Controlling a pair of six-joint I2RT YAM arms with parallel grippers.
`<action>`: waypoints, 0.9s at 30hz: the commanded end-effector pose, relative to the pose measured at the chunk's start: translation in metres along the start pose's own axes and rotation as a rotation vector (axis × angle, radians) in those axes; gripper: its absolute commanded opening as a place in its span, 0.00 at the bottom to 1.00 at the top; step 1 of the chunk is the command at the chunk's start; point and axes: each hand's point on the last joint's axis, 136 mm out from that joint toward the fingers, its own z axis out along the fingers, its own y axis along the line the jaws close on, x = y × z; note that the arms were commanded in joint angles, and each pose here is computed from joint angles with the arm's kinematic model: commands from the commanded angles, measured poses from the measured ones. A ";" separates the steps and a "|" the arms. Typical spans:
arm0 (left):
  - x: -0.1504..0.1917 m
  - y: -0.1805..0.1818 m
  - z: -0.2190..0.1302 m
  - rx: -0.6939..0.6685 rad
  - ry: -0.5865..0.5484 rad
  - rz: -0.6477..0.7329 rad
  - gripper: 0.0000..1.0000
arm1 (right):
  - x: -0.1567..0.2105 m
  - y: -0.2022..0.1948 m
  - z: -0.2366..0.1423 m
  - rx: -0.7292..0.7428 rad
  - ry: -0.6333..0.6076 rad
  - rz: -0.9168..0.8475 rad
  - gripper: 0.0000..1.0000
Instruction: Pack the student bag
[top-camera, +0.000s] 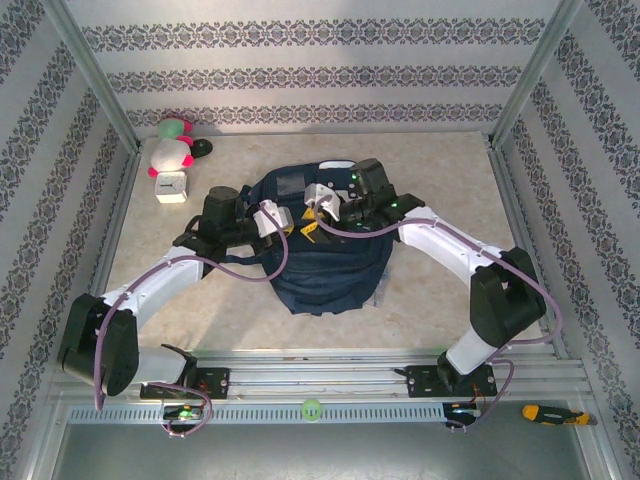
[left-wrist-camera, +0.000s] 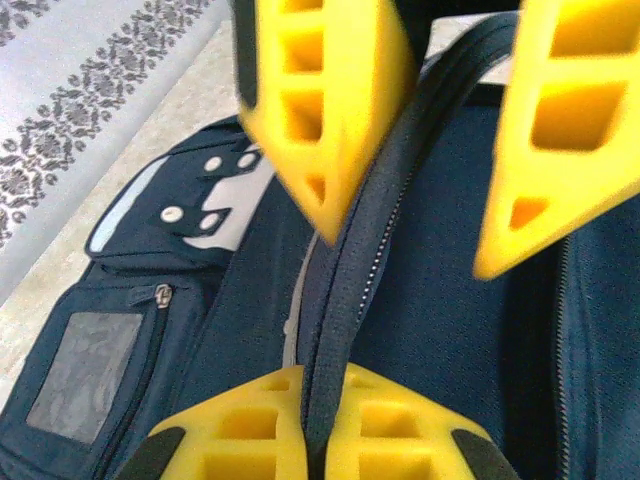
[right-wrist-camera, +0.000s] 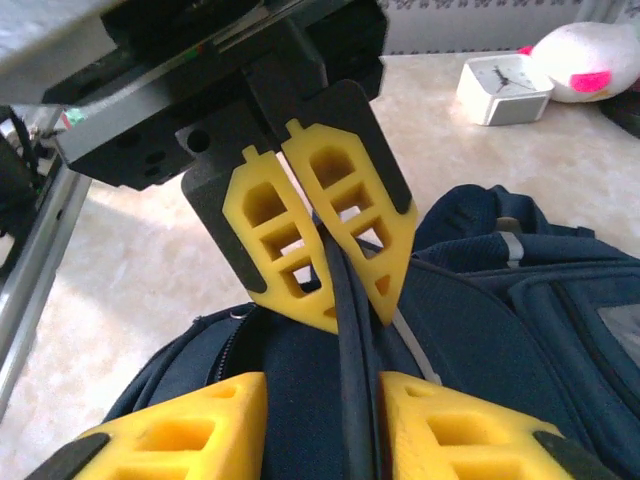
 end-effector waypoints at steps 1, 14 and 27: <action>-0.016 0.021 -0.007 -0.073 -0.075 -0.004 0.02 | 0.002 -0.005 -0.024 0.045 -0.035 0.025 0.39; -0.007 0.032 -0.023 -0.105 -0.076 -0.080 0.03 | 0.054 -0.030 -0.078 0.225 -0.029 0.170 0.25; -0.052 0.025 -0.024 -0.032 0.023 0.038 0.64 | 0.004 -0.035 -0.056 0.083 -0.185 0.199 0.00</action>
